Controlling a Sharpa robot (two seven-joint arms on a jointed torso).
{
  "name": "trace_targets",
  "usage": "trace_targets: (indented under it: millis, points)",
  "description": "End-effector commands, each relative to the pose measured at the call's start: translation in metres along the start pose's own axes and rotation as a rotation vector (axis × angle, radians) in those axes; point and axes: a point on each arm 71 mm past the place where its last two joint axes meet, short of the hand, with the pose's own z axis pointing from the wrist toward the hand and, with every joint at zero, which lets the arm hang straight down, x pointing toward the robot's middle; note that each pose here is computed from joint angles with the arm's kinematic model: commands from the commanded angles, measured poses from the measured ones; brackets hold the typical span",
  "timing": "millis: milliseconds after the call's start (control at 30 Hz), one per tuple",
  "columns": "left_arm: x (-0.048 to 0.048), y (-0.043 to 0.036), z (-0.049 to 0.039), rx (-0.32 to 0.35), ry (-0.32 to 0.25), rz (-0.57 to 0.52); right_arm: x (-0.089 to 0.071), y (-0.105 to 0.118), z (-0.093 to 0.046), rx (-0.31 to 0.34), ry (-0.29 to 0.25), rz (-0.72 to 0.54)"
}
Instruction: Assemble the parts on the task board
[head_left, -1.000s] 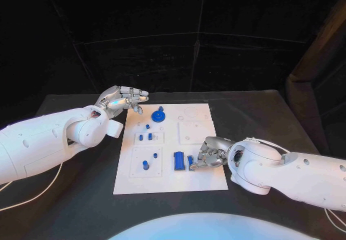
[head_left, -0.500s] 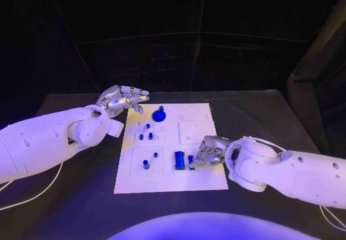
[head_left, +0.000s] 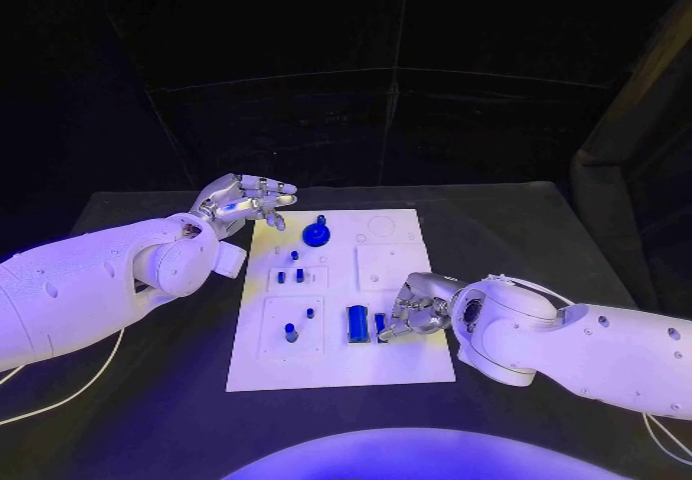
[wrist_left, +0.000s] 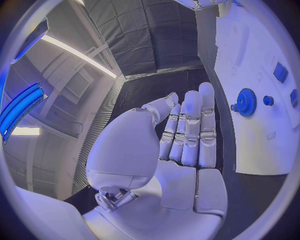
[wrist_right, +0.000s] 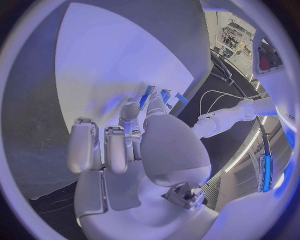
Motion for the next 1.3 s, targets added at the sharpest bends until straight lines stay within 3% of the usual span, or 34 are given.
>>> trace_targets:
  millis: [33,167,333,500,667,867,1033,1167,1200,1300]
  points:
    - [0.0006,-0.0014,0.0007,0.008,0.003,-0.003,-0.004,0.004,-0.004,-0.102,-0.031,0.081]
    - [0.0002,-0.0015,0.0011,0.015,-0.002,-0.003,-0.011,-0.003,-0.006,-0.163,-0.048,0.195]
    - [-0.0009,-0.0016,0.0037,0.034,-0.025,-0.042,-0.035,-0.015,0.003,-0.262,-0.103,0.421]
    - [-0.0058,0.001,0.0068,0.063,-0.07,-0.092,-0.066,-0.033,0.023,-0.354,-0.17,0.707]
    - [-0.0121,0.0058,0.01,0.086,-0.11,-0.122,-0.088,-0.046,0.045,-0.4,-0.248,0.883]
    - [-0.0192,0.0117,0.016,0.101,-0.182,-0.141,-0.108,-0.054,0.071,-0.435,-0.336,0.959]
    - [-0.0205,0.0174,0.0219,0.095,-0.226,-0.135,-0.115,-0.055,0.086,-0.446,-0.366,0.991]
    - [-0.0199,0.0193,0.0235,0.094,-0.237,-0.133,-0.117,-0.054,0.092,-0.452,-0.371,1.0]
    - [-0.0163,0.0209,0.0235,0.062,-0.188,-0.123,-0.113,-0.056,0.091,-0.389,-0.363,0.935]
    - [-0.0141,0.0213,0.0226,0.062,-0.194,-0.12,-0.113,-0.055,0.09,-0.388,-0.373,0.943]
